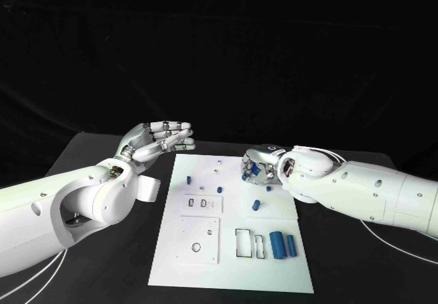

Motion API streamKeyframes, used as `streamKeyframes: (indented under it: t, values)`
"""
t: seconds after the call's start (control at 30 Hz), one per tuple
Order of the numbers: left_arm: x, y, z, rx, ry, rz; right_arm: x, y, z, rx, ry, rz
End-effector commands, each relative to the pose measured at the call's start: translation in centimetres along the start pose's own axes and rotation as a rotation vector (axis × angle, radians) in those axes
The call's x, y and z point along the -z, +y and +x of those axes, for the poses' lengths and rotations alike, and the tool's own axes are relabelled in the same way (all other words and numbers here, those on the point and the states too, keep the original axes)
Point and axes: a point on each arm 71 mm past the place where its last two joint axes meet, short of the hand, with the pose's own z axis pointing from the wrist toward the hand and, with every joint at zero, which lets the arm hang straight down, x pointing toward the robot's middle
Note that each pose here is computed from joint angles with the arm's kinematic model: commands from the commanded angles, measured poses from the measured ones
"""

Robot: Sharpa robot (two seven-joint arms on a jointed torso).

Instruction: Assemble the parts on the task board

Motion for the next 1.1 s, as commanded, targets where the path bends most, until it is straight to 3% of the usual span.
streamKeyframes:
  t: [0.03,0.3,0.47,0.63,0.87,1.1]
  values:
    - [-0.04,-0.17,0.21,0.014,0.017,0.005,0.0,0.1,-0.1,-0.004,-0.029,-0.005]
    - [-0.06,-0.17,0.1,0.013,0.014,0.002,0.3,-0.1,-1.2,-0.017,-0.179,0.003]
    - [-0.06,-0.15,-0.02,0.011,0.01,-0.001,0.4,0.2,-1.6,-0.027,-0.245,-0.001]
    - [-0.08,-0.12,-0.2,0.008,0.006,-0.004,0.2,0.9,-1.9,-0.037,-0.287,-0.004]
    - [-0.17,-0.07,-0.17,0.01,0.008,-0.006,-1.5,1.9,-2.3,-0.039,-0.34,0.03]
    - [-0.28,-0.02,-0.07,0.011,0.012,-0.006,-3.0,3.0,-2.3,-0.046,-0.349,0.03]
